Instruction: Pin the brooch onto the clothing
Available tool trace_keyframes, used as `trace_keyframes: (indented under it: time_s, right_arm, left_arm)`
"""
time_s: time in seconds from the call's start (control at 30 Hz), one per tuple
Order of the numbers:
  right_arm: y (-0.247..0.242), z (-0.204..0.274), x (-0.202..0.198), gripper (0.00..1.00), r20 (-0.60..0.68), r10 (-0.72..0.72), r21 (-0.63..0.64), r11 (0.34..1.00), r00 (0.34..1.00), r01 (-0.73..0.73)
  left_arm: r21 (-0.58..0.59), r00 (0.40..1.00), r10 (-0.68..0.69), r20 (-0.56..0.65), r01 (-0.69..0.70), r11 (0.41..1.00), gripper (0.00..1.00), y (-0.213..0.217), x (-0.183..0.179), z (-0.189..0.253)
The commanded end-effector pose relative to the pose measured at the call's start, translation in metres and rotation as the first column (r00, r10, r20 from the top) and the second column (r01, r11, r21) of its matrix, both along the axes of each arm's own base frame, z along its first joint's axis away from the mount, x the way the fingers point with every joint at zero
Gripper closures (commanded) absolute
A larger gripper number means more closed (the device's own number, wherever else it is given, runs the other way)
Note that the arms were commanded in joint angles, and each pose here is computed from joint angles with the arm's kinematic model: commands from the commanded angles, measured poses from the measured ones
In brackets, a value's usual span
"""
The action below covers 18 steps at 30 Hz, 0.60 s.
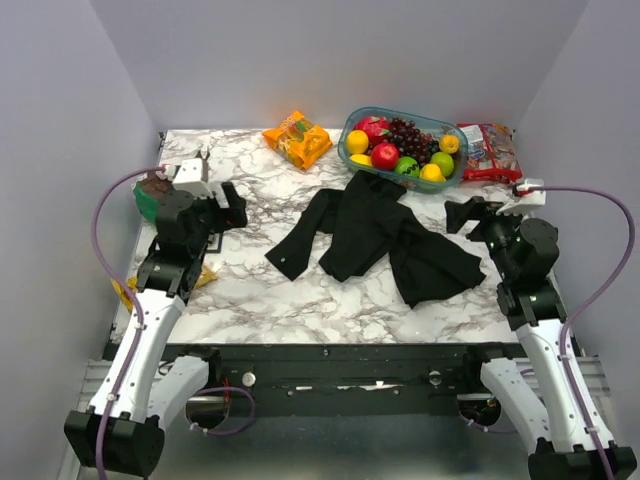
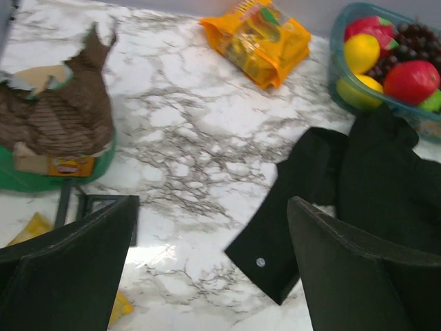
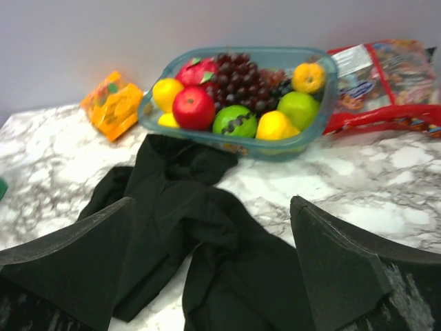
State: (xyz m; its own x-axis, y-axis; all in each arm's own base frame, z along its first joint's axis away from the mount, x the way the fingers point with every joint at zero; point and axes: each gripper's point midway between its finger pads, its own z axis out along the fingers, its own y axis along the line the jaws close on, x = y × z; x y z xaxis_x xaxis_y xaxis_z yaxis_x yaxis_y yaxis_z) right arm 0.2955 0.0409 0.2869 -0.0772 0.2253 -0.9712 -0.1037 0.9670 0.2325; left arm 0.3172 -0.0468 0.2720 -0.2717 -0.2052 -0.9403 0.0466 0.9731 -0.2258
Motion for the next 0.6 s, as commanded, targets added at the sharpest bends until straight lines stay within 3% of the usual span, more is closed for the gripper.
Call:
trace_keyframes:
  time_s: [0.0, 0.2, 0.33, 0.43, 0.57]
  right_arm:
    - [0.027, -0.021, -0.005, 0.0, -0.122, 0.14, -0.016, 0.99, 0.983, -0.143]
    - [0.056, -0.031, -0.006, 0.0, -0.174, 0.174, -0.04, 0.982, 0.969, -0.184]
    - [0.096, -0.053, -0.009, 0.0, -0.282, 0.212, -0.052, 0.97, 0.936, -0.236]
    - [0.117, -0.059, -0.013, 0.0, -0.31, 0.236, -0.043, 0.964, 0.921, -0.262]
    - [0.151, -0.079, -0.009, 0.0, -0.374, 0.276, -0.011, 0.953, 0.886, -0.302]
  left_arm:
    - [0.098, 0.992, -0.116, -0.04, 0.12, 0.988, 0.01, -0.037, 0.0, -0.014]
    - [0.257, 0.937, -0.272, -0.218, 0.324, 0.91, 0.01, -0.113, 0.005, -0.027]
    - [0.294, 0.843, -0.317, -0.435, 0.466, 0.835, 0.01, -0.157, 0.02, -0.078]
    - [0.279, 0.78, -0.301, -0.549, 0.51, 0.814, 0.01, -0.159, 0.014, -0.125]
    - [0.277, 0.76, -0.296, -0.579, 0.525, 0.805, 0.01, -0.155, 0.006, -0.148]
